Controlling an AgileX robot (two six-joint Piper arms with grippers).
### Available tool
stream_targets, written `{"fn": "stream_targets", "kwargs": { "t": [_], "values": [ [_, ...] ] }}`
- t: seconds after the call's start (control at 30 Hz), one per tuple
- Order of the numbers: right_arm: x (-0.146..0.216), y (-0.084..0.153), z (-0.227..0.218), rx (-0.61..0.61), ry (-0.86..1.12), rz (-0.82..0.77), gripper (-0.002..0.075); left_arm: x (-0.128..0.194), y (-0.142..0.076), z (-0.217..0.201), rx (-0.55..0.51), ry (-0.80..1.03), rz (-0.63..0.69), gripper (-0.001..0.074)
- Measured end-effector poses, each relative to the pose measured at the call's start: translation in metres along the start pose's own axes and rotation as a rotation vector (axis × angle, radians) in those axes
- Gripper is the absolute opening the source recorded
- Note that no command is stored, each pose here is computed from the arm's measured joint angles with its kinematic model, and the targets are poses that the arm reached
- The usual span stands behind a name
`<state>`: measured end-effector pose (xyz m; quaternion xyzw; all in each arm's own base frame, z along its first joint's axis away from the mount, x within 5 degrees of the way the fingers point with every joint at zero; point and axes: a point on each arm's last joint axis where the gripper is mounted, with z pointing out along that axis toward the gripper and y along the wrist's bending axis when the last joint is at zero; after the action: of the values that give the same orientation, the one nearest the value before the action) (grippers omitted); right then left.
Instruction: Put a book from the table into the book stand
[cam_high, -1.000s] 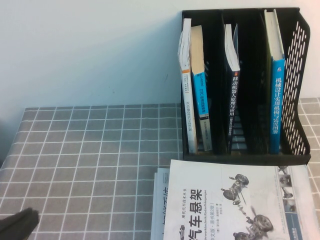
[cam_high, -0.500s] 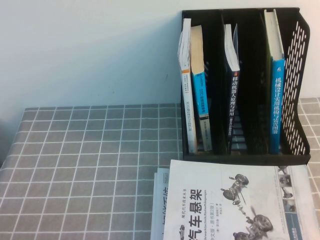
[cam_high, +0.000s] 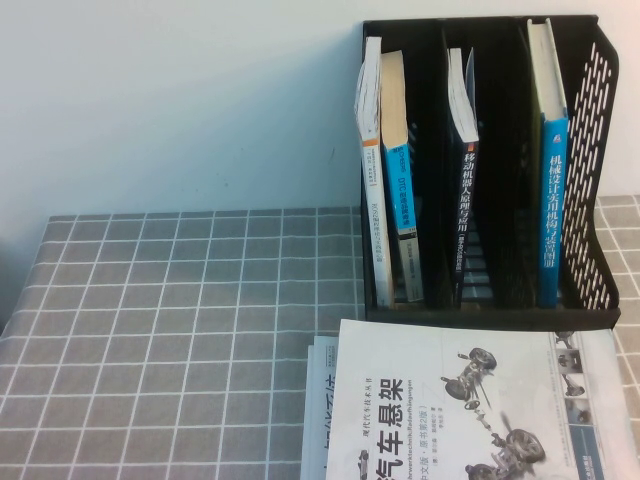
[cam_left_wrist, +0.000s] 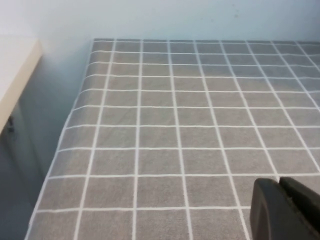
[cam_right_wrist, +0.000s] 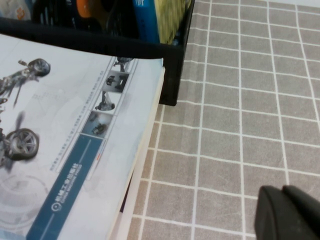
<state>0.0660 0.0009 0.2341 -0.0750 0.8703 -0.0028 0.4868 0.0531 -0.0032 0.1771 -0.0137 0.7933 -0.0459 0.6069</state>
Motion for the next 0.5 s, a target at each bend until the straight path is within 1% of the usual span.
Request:
{"fn": "stream_targets", "kwargs": {
  "t": [0.13, 0.23, 0.3, 0.5],
  "values": [
    [0.0000, 0.0000, 0.0000, 0.000, 0.000, 0.000, -0.0004, 0.0003, -0.0024, -0.0001, 0.043, 0.003, 0.075, -0.0003],
    [0.0000, 0.0000, 0.0000, 0.000, 0.000, 0.000, -0.0004, 0.0004, -0.0032, -0.0001, 0.059, 0.003, 0.105, -0.0003],
    [0.0000, 0.0000, 0.0000, 0.000, 0.000, 0.000, -0.0004, 0.0005, -0.0032, -0.0001, 0.059, 0.005, 0.108, -0.0003],
    [0.0000, 0.0000, 0.0000, 0.000, 0.000, 0.000, -0.0004, 0.0005, -0.0032, -0.0001, 0.059, 0.006, 0.056, -0.0003]
  ]
}}
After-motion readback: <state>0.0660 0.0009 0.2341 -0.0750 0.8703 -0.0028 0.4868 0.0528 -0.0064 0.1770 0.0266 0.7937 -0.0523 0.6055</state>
